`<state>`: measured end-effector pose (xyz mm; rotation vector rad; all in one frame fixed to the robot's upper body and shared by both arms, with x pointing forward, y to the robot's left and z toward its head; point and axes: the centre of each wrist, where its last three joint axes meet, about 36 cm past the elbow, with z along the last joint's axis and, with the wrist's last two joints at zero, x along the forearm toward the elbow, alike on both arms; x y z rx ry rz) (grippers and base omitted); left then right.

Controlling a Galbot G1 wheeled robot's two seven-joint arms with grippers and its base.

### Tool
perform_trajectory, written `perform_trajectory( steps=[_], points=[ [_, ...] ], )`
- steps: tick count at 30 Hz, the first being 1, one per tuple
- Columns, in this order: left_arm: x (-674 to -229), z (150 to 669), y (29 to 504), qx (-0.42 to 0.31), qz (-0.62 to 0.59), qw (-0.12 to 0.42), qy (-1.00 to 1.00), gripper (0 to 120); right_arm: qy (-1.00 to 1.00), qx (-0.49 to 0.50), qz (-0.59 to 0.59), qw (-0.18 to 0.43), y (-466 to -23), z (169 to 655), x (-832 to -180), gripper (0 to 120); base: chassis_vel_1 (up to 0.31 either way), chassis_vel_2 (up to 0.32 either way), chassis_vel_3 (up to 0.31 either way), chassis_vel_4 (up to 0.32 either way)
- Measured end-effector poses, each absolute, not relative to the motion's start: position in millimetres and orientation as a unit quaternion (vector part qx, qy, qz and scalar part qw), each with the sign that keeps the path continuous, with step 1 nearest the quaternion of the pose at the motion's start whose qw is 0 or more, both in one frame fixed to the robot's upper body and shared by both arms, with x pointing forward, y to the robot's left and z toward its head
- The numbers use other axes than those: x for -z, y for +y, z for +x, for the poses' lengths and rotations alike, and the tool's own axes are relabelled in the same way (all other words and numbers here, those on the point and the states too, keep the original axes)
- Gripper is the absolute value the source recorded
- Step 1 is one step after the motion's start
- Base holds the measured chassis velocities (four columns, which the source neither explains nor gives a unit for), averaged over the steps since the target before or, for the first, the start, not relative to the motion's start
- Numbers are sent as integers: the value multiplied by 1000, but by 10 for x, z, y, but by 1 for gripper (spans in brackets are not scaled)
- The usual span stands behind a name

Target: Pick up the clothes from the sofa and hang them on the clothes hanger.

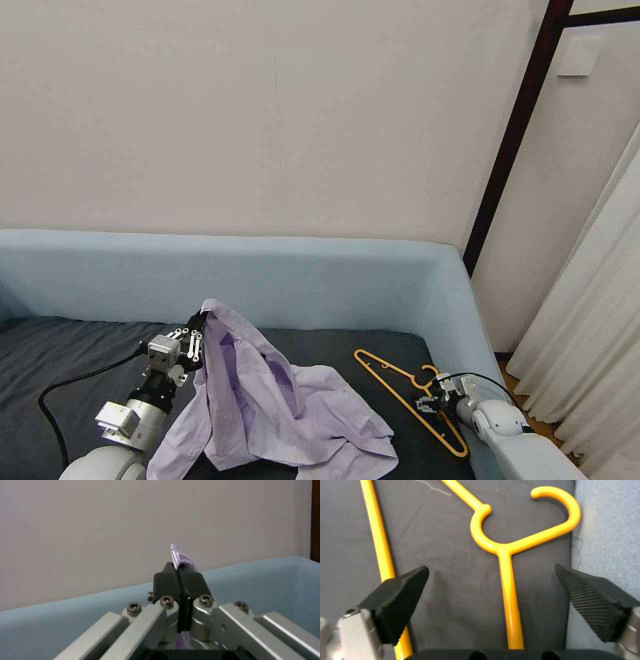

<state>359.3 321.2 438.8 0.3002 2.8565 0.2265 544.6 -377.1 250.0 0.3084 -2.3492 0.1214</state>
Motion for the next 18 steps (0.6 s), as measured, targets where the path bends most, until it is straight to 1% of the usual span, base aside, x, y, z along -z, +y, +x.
perform_trajectory(
  steps=[1, 6, 7, 8, 9, 11, 12, 13, 15, 17, 18],
  points=[
    [-4388, 3593, 3212, -78, 103, 130, 983, 0, -918, -47, 120, 375, -3771, 5446, -2500, 96, 0, 0, 0, 0],
    [-4373, 3609, 3193, -75, 105, 129, 983, 0, -917, -36, 110, 383, -3838, 5416, -2449, 75, 0, 0, 0, 0],
    [-4373, 3609, 3193, -75, 105, 129, 983, 0, -917, -36, 110, 383, -3838, 5416, -2449, 75, 0, 0, 0, 0],
    [-4371, 3610, 3191, -75, 105, 129, 983, 0, -916, -34, 109, 386, -3849, 5404, -2435, 70, 0, 0, 0, 0],
    [-4369, 3610, 3189, -75, 105, 129, 983, 0, -915, -33, 108, 387, -3855, 5396, -2425, 69, 0, 0, 0, 0],
    [-4370, 3614, 3190, -75, 106, 129, 983, 0, -913, -31, 108, 391, -3859, 5368, -2395, 57, 0, 0, 0, 0],
    [-4370, 3614, 3190, -75, 106, 129, 983, 0, -913, -31, 108, 391, -3859, 5368, -2395, 57, 0, 0, 0, 0],
    [-4370, 3614, 3191, -76, 106, 129, 983, 0, -913, -32, 108, 392, -3858, 5360, -2389, 55, 0, 0, 0, 0],
    [-4372, 3615, 3194, -76, 106, 129, 983, 0, -912, -34, 110, 395, -3843, 5338, -2377, 45, 0, 0, 0, 0],
    [-4372, 3614, 3195, -77, 106, 129, 983, 0, -912, -34, 111, 394, -3835, 5332, -2377, 43, 0, 0, 0, 0],
    [-4374, 3615, 3197, -77, 106, 129, 983, 0, -912, -34, 112, 394, -3826, 5323, -2379, 37, 0, 0, 0, 0]
  ],
)
